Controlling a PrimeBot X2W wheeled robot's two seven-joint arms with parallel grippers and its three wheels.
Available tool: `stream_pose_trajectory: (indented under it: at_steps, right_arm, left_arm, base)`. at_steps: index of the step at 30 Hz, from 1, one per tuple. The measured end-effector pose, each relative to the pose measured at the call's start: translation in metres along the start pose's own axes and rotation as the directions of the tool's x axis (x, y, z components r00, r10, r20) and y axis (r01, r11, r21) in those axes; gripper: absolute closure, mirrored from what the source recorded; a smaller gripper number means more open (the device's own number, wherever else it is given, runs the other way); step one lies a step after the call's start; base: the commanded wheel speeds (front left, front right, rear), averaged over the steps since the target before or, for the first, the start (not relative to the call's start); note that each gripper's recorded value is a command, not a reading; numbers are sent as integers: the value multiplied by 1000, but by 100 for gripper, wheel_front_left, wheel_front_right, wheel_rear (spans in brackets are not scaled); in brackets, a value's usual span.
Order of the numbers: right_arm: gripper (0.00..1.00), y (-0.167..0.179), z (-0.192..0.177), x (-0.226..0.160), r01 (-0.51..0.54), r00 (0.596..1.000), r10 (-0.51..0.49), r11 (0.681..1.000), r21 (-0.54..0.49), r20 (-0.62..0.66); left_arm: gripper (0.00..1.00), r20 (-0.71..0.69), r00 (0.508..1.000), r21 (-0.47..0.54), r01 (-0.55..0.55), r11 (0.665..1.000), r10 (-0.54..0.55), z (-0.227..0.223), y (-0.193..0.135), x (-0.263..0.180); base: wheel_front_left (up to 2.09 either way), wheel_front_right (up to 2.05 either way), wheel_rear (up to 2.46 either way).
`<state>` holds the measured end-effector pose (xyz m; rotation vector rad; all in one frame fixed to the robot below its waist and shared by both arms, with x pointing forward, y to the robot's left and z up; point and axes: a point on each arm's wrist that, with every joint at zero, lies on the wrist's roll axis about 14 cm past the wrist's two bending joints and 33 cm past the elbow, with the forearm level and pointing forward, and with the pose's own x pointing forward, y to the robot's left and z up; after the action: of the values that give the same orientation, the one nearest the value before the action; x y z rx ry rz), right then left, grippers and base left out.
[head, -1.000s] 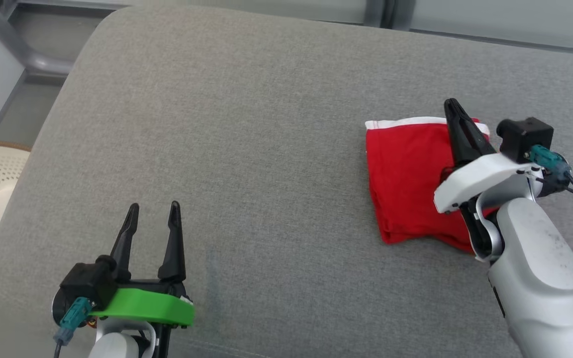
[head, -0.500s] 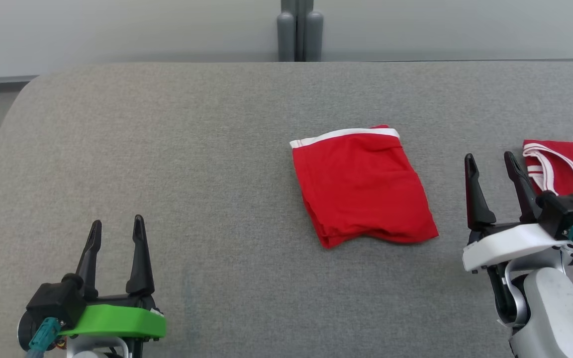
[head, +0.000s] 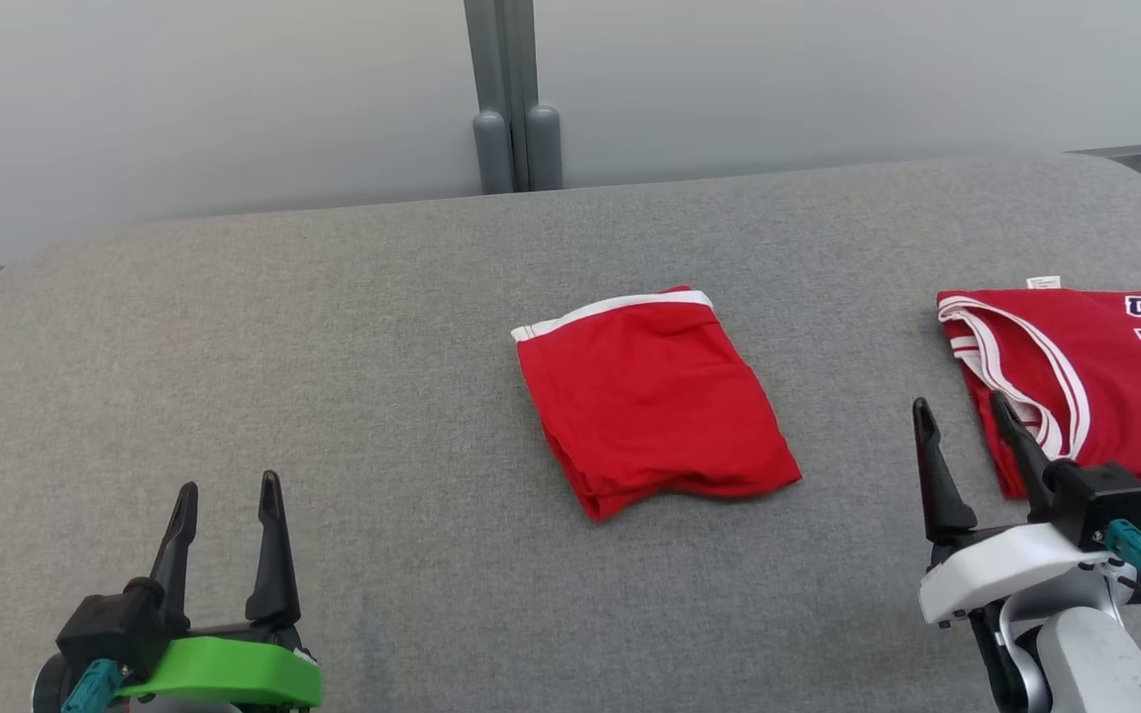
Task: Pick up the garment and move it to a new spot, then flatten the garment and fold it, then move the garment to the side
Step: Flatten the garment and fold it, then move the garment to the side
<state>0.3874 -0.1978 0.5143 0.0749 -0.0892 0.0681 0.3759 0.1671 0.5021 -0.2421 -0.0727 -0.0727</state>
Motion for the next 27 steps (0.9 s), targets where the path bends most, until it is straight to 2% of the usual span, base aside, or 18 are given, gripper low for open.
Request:
stream_pose_trajectory:
  at_steps: [7, 27]
  right_arm:
    - [0, 0, -9, -9, -7, 999, 7, 1000, -2, -34]
    - [0, 11, -11, 0, -40, 998, 40, 999, 7, -40]
  left_arm:
    - [0, -16, 1000, -1, 21, 1000, -21, -5, -6, 0]
    - [0, -30, 999, -3, 11, 1000, -11, -9, -3, -5]
  base:
    - [0, 0, 0]
    - [0, 0, 0]
